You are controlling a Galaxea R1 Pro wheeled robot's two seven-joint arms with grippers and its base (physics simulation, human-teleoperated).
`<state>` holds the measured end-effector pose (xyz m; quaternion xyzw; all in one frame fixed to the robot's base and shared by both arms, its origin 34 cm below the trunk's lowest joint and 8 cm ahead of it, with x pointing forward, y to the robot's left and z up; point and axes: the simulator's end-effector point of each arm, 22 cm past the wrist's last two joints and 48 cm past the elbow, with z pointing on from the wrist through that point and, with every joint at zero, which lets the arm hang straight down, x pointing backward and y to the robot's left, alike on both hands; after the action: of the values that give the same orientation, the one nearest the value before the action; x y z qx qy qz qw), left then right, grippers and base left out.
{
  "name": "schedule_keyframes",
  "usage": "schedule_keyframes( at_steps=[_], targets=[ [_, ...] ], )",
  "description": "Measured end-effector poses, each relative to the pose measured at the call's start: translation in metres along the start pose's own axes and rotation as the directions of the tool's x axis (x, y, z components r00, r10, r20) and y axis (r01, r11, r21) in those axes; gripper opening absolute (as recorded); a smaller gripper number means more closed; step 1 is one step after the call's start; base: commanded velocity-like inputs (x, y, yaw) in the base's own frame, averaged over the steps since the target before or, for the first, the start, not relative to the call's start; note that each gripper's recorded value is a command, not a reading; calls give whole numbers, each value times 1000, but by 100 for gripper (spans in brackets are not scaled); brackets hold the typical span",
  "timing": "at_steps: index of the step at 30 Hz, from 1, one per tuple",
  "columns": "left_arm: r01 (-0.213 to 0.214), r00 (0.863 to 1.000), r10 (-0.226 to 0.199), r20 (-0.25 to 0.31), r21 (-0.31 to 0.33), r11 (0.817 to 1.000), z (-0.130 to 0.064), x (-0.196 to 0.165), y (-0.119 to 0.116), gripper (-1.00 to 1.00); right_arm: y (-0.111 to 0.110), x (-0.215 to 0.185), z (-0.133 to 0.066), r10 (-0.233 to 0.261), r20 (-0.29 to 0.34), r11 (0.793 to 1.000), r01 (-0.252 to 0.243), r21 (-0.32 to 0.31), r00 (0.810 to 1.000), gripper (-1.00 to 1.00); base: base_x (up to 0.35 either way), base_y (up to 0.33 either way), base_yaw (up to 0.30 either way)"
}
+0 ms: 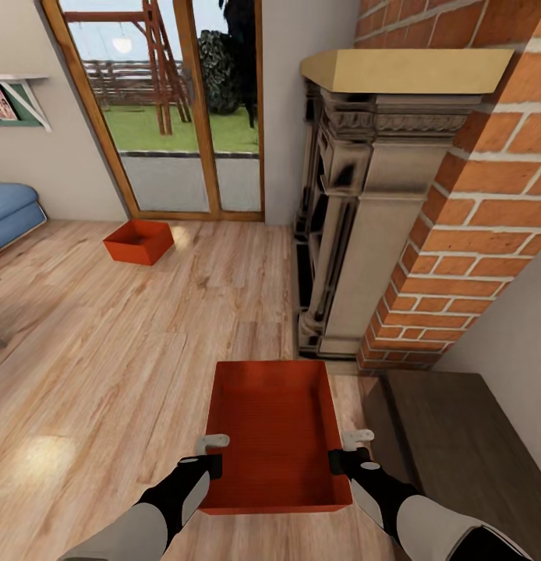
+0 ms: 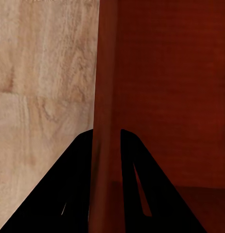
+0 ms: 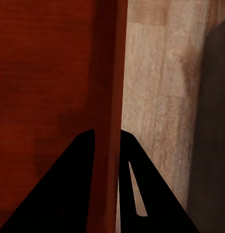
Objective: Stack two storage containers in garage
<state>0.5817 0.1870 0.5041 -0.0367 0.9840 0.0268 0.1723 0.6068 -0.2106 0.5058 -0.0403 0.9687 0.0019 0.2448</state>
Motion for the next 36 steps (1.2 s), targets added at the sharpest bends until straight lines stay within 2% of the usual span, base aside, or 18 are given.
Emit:
schedule_keyframes(
  at_steps=[36],
  targets=[
    [-1, 1000, 1, -1, -1, 1000, -51, -17, 3, -100, 0, -24, -48, 1, -1, 1000, -1, 0, 1000, -100, 0, 0, 0]
  ],
)
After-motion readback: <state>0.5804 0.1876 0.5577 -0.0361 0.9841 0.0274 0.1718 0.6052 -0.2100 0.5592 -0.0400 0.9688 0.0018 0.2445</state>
